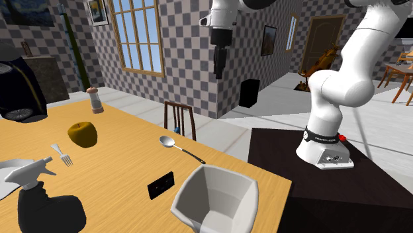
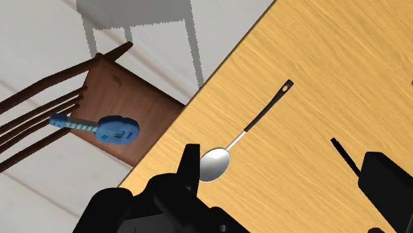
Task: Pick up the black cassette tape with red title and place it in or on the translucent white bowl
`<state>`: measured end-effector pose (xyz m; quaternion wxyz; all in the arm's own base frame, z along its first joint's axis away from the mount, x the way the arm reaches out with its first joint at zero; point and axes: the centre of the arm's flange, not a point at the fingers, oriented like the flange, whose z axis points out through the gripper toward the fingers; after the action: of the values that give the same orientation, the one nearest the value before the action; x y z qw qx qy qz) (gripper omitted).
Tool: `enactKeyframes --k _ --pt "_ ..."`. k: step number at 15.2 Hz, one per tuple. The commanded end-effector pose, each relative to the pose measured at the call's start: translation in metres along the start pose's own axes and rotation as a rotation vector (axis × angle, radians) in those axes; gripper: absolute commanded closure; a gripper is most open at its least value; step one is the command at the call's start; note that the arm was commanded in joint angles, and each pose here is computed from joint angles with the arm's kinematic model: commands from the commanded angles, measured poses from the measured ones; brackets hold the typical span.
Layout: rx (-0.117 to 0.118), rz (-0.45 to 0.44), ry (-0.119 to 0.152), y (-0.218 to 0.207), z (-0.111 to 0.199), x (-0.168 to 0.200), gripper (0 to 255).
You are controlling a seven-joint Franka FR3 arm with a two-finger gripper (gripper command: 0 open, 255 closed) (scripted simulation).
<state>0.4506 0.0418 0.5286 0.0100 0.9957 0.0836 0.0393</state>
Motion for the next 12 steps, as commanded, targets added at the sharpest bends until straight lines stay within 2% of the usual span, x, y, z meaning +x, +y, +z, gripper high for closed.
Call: enactKeyframes --k 1,12 --pt "0.004 -0.043 -0.004 -0.007 0.017 0.02 0" --pt "0.021 -0.274 -0.03 -0.07 0.111 0.112 0"
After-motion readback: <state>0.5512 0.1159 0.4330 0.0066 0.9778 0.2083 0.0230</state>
